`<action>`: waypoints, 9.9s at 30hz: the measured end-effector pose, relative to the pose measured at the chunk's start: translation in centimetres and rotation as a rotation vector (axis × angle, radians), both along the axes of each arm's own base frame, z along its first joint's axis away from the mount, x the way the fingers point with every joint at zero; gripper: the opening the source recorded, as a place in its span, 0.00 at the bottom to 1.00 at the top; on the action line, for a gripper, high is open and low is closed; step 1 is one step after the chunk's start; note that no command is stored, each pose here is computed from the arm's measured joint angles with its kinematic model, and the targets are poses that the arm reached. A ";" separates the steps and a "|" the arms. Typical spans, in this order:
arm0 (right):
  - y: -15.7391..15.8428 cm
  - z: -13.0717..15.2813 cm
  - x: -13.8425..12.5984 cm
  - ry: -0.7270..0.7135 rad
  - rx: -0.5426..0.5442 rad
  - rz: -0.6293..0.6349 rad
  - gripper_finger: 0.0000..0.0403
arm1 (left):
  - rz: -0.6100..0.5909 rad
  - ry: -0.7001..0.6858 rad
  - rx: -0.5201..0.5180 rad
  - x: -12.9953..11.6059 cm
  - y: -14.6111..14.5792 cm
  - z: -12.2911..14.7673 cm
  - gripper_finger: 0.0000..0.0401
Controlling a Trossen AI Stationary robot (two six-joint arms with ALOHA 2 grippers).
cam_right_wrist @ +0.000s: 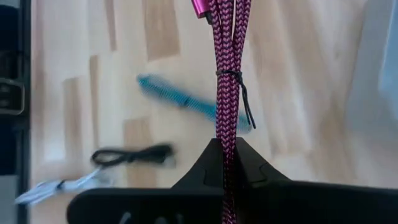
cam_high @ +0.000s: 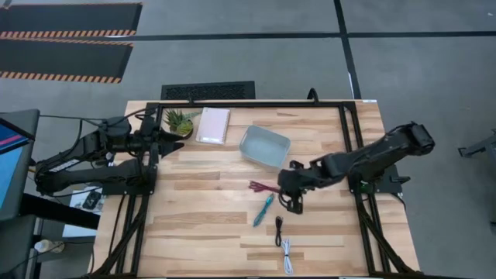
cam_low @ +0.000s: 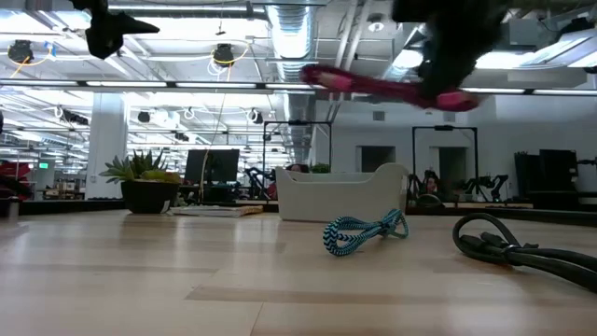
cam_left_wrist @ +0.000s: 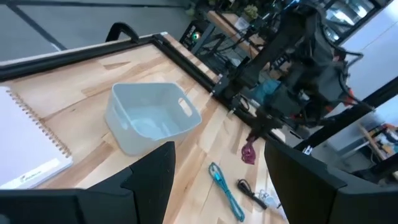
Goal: Pick and place USB-C Cables
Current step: Put the pink charger cable into the gray bin, then put the blue charger cable into the gray bin
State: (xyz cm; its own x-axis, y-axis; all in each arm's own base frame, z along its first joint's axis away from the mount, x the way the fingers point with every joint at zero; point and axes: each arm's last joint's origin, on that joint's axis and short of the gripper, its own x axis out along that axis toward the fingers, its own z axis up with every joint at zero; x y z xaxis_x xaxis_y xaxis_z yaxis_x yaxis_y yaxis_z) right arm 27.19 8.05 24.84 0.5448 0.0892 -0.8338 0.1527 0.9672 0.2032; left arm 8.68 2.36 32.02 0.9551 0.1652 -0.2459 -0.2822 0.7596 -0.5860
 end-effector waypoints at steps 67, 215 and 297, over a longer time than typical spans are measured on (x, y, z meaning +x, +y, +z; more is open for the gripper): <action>-7.6 9.0 4.5 -0.437 -0.452 -0.217 0.08 | -0.111 -0.369 0.748 7.9 -1.0 8.2 0.60; -17.3 -5.4 6.8 0.349 -0.033 -0.497 0.09 | -0.312 0.106 0.425 10.7 -16.5 0.8 0.60; 7.7 9.2 1.6 0.268 -0.347 -0.309 0.35 | -0.277 0.469 0.356 27.0 -13.5 -12.3 0.60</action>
State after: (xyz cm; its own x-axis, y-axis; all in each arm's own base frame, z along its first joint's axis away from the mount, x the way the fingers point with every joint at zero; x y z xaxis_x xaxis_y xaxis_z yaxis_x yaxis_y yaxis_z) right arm 28.81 15.80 34.00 0.2664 -0.3475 -0.8991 0.4432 0.8725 -0.2059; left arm 35.66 -11.19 19.68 0.7785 0.0766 -0.6229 -0.2126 0.9660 -0.1469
